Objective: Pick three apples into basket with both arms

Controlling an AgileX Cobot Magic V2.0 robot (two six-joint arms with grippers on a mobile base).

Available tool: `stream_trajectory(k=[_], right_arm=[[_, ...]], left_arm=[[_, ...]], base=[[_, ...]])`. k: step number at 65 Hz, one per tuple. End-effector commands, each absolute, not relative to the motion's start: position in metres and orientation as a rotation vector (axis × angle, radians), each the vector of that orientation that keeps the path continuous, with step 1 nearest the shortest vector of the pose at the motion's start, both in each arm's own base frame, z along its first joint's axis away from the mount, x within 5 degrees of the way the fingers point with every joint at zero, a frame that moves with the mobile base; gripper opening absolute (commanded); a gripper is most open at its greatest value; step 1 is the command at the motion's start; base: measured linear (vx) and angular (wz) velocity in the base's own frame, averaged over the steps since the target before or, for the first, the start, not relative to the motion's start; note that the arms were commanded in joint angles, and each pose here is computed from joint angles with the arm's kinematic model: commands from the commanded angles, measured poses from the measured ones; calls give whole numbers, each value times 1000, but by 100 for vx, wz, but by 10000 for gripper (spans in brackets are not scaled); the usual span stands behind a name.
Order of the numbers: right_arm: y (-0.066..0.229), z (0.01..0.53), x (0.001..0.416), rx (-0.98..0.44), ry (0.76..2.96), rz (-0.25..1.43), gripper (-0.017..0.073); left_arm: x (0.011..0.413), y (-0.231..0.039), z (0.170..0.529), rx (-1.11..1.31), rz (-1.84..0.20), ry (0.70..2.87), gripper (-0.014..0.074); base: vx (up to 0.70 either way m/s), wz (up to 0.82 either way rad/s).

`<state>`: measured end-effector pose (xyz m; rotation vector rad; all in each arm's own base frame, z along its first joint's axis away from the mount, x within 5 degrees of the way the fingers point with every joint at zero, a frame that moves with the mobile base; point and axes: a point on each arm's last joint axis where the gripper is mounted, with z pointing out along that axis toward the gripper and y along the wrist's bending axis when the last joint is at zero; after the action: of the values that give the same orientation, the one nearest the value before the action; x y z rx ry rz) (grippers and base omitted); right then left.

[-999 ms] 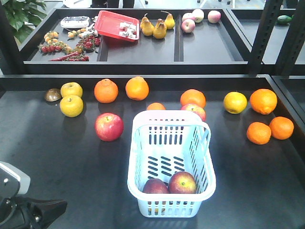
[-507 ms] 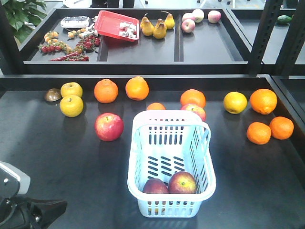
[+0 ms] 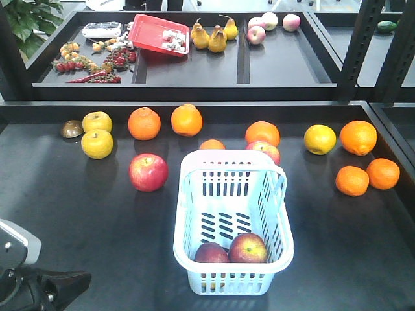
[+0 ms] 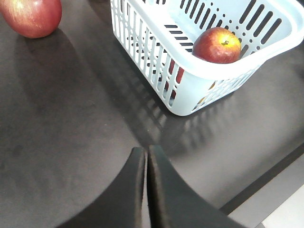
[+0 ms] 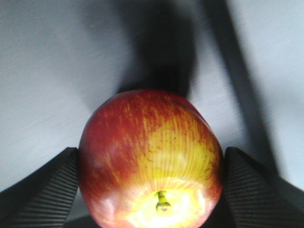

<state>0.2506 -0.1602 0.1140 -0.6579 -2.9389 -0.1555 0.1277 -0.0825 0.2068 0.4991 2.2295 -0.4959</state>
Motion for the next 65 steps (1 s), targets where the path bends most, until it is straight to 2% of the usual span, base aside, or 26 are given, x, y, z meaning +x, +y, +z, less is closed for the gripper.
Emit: stream_trajectory(k=[1,8,15,20,30,35,40,47,65], right_arm=[[-158,149,256,-650,-3066,-204,71],[-151,173,259,-661,-3177,-286,-13],[-141,201,260,-657,-3294,-389,-6],[-125,226,262,-603,-3405,-486,-3],[-77,275,261,-341,-3604,-607,3],[-44,296,257,-144,-3664,-707,6],[-11,311,252,113,-3696,-794,7],[29,323,246,372,-3702,-893,10],[95,312,250,703,-3599,-1001,35]], left_arm=[[133,-83,217,442,-499,2178,-7],[133,-83,217,442,-499,2178,-7],[133,-83,217,442,-499,2178,-7],[133,-83,217,442,-499,2178,-7],[133,-83,217,442,-499,2178,-7],[133,-83,217,442,-499,2178,-7],[133,-83,217,442,-499,2178,-7],[133,-83,217,442,-499,2178,-7],[133,-83,217,442,-498,2177,-7]], base=[[0,0],[0,0],[0,0],[0,0],[0,0],[0,0],[0,0],[0,0],[0,0]])
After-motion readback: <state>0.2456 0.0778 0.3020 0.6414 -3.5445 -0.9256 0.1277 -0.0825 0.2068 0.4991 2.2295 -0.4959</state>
